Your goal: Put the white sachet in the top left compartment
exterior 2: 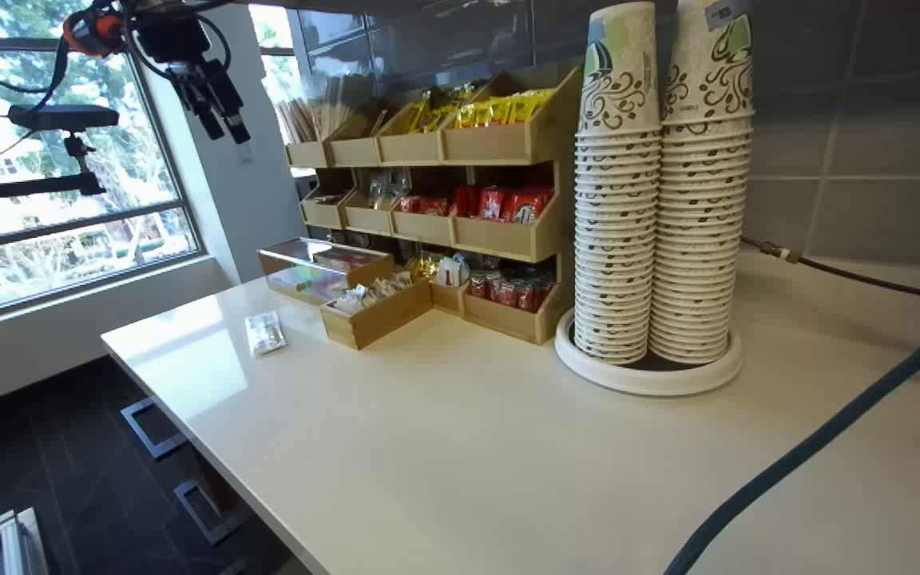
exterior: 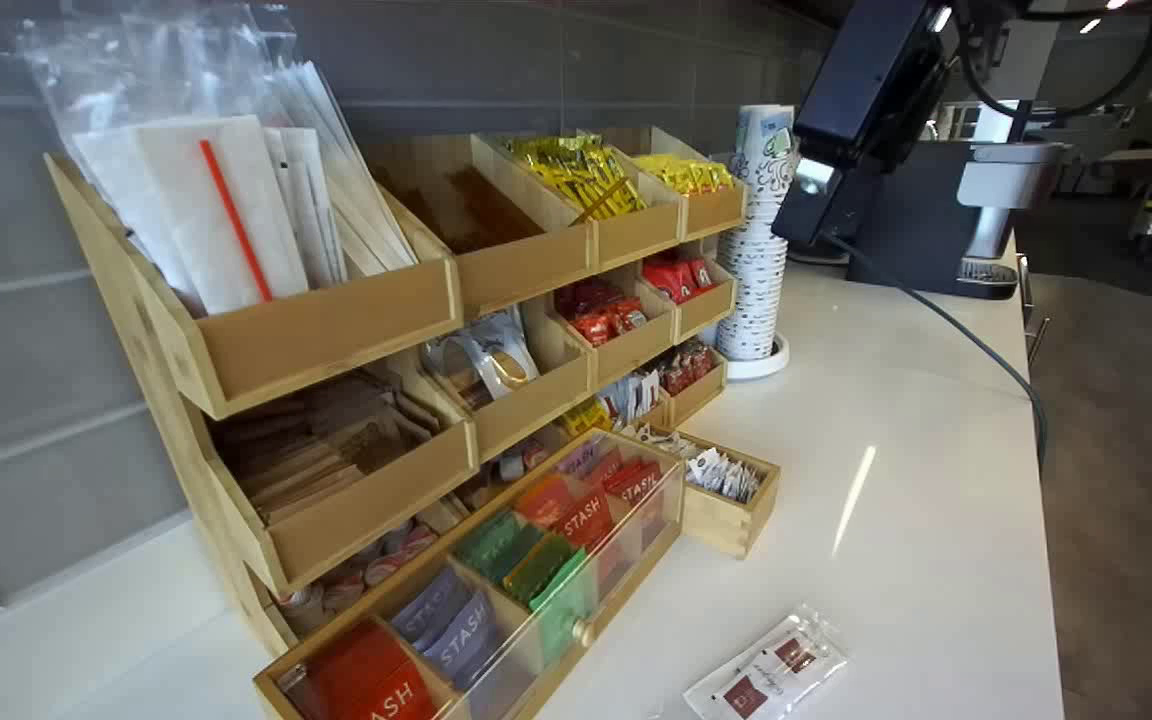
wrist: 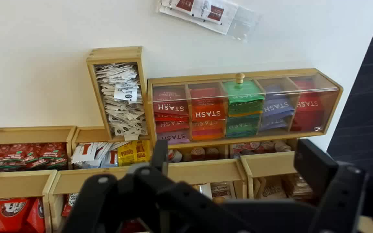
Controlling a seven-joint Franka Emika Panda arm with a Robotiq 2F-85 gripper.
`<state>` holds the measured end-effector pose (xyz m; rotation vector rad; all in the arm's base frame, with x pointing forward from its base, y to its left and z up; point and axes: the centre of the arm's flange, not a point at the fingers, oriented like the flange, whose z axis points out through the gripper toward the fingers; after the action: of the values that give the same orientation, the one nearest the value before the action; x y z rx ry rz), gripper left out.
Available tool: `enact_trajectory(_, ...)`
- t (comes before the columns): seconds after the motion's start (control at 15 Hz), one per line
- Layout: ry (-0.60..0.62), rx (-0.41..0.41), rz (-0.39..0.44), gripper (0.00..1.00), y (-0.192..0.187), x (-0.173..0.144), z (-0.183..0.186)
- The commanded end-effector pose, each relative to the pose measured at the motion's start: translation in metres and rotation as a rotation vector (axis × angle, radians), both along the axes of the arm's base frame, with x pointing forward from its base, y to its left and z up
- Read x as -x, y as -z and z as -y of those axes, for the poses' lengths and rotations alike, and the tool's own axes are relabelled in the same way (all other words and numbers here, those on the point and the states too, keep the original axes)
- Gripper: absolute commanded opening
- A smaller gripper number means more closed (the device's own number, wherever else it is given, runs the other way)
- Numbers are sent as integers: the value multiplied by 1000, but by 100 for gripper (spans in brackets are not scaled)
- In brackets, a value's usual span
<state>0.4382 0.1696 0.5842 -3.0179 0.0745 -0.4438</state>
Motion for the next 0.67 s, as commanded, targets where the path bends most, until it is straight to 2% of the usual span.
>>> enact_trajectory(0.0, 0, 0, 0, 100, 0, 0, 0)
enact_trajectory(0.27, 0, 0, 0, 100, 0, 0, 0)
enact_trajectory(0.6, -247, 120, -81, 100, 54, -1, -43)
